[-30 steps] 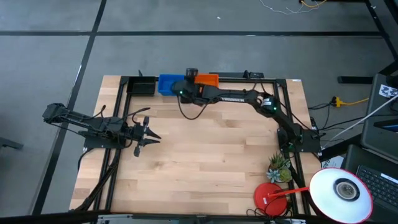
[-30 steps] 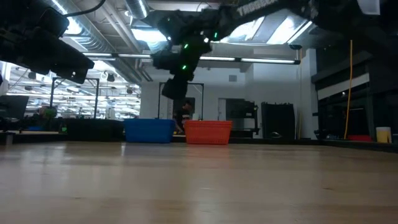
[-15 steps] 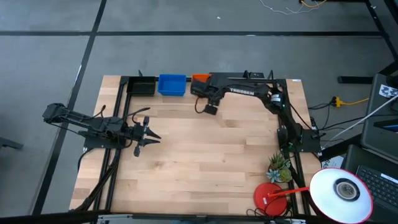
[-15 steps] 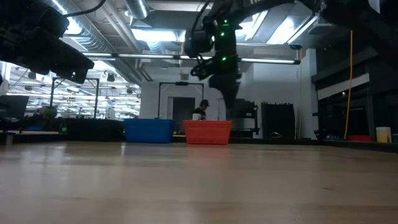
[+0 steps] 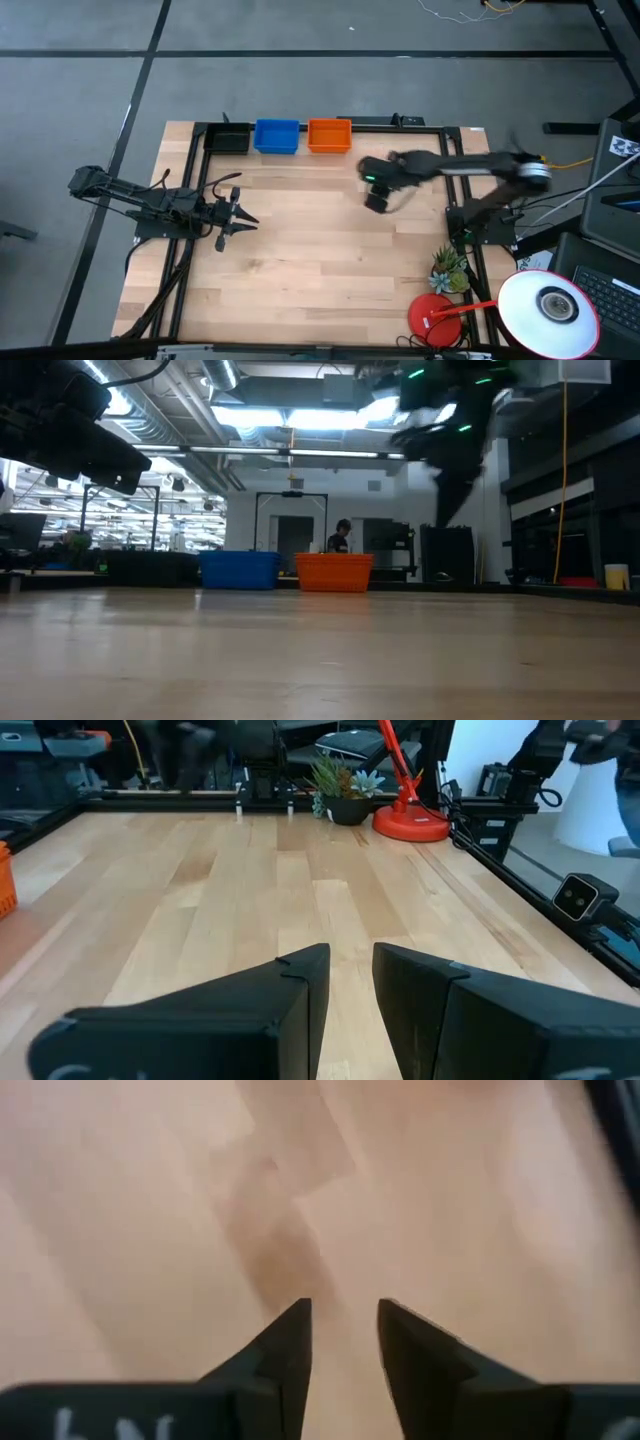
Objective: Stack baskets by color
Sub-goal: Return to Home Position
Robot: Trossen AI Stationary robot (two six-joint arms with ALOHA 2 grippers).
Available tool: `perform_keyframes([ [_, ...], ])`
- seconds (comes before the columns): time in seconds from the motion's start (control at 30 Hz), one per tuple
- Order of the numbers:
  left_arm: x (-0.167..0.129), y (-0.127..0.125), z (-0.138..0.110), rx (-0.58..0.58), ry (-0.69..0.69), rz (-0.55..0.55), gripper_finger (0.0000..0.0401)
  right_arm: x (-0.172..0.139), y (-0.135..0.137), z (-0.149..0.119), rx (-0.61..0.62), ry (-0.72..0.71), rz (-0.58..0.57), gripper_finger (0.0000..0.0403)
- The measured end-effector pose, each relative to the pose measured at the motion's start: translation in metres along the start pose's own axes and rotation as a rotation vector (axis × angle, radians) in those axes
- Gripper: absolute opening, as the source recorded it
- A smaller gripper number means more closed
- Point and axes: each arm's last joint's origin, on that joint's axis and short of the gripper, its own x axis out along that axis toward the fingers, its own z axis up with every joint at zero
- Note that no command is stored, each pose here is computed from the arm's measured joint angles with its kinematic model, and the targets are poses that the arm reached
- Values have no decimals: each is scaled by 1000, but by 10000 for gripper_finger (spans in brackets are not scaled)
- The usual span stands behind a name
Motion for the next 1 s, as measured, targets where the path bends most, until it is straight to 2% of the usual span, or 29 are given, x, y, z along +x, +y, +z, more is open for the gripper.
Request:
perform_keyframes([
  [0.23, 0, 0, 0, 0, 0, 0, 73, 0, -7, -91, 246, -335, 231, 117],
  [0.33, 0, 0, 0, 0, 0, 0, 73, 12, -8, -125, 251, -481, 354, 117],
  [0.5, 0, 0, 0, 0, 0, 0, 73, 27, -7, -159, 203, -797, 527, 117],
  [0.63, 0, 0, 0, 0, 0, 0, 73, 30, -7, -174, 111, -990, 550, 117],
  [1.0, 0, 0, 0, 0, 0, -1, 73, 19, -14, -189, -162, -1173, 397, 117],
])
